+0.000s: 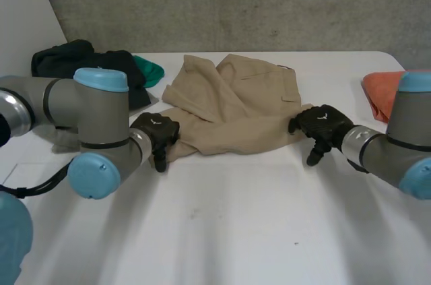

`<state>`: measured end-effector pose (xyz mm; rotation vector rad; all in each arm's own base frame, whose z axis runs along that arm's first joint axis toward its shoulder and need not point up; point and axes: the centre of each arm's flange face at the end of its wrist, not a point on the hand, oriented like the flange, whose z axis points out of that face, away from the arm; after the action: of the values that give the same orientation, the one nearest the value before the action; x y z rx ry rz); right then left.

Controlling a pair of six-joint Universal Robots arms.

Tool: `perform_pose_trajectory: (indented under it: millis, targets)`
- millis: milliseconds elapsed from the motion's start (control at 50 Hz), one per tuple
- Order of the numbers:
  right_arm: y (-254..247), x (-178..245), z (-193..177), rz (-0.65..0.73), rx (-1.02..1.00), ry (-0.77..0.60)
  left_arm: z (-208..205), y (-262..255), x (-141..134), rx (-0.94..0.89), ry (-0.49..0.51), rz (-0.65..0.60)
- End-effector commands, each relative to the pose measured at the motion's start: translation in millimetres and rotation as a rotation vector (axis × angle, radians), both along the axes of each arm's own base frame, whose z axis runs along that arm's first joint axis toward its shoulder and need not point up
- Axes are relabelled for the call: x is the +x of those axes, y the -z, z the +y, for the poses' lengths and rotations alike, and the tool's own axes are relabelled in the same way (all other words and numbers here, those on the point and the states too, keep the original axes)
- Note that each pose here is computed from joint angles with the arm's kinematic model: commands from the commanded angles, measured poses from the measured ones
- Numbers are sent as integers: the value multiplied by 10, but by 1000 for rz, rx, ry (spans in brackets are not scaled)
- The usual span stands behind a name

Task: Fold the laundry.

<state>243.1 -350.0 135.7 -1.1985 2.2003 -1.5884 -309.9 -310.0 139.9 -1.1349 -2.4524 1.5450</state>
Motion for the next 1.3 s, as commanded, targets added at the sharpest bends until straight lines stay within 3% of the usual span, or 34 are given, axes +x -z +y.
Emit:
perform_pose_trajectory:
  millis: [20, 620, 740, 920, 1000, 1140, 1300]
  targets:
    - [82, 170, -176, -31, -107, -14, -96, -14, -20, -19, -26, -7]
    - [297, 549, -680, -53, -398, 23, -268, -129, -180, -128, -43, -36]
    - [-311, 468, -666, -116, -396, 54, -217, -768, -68, -203, -98, 32]
    - [-2251, 62, -471, -362, -626, 104, 303, -2584, 259, -493, -83, 347]
    - [-2747, -64, -371, -429, -710, 106, 557, -3133, 408, -630, -78, 433]
    - [-2987, -31, -258, -462, -723, 93, 710, -3432, 471, -712, -88, 474]
    - [-2585, 51, -322, -428, -590, 102, 344, -2967, 298, -615, -91, 384]
